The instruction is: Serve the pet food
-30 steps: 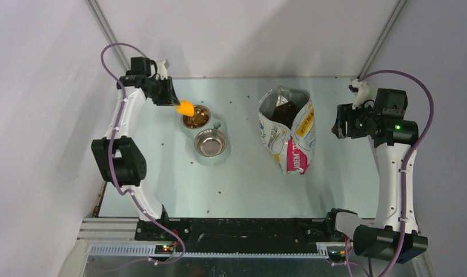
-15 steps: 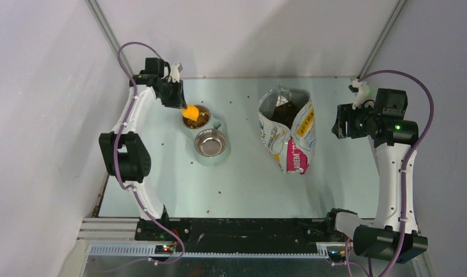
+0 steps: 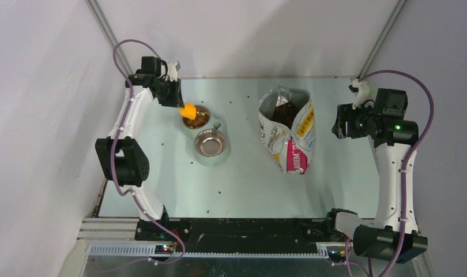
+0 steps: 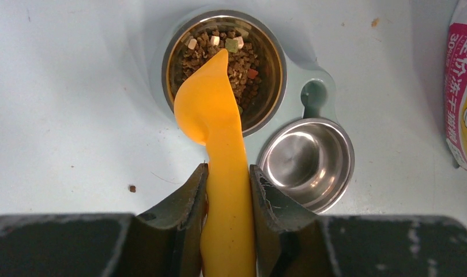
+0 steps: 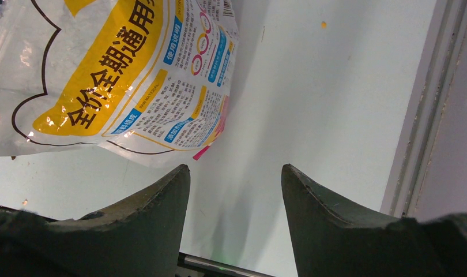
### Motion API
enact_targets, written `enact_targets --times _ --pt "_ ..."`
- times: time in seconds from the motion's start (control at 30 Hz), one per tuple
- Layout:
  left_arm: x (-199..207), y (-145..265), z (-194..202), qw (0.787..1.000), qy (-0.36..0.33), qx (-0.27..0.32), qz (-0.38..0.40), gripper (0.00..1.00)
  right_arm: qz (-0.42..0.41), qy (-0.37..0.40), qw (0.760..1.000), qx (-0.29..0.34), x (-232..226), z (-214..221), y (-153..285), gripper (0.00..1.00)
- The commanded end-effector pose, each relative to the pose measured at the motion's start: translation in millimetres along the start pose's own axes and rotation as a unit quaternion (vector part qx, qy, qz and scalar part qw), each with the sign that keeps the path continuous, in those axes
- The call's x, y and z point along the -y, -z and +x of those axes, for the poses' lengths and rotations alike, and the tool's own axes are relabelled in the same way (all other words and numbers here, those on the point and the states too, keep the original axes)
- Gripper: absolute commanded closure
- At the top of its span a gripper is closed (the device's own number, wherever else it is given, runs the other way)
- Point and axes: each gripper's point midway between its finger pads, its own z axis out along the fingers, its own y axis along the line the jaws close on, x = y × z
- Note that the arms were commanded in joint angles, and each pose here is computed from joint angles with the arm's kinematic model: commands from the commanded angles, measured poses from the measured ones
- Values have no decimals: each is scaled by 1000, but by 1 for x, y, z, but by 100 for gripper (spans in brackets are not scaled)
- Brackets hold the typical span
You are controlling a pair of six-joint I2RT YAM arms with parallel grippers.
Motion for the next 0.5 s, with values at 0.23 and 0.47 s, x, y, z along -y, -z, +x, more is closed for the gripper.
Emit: enact_targets --times 0.23,0.47 --pt "17 77 -53 994 -64 88 -10 100 8 6 1000 25 3 -10 2 38" --pt "111 131 -97 969 -96 182 134 100 11 4 1000 24 7 -16 0 36"
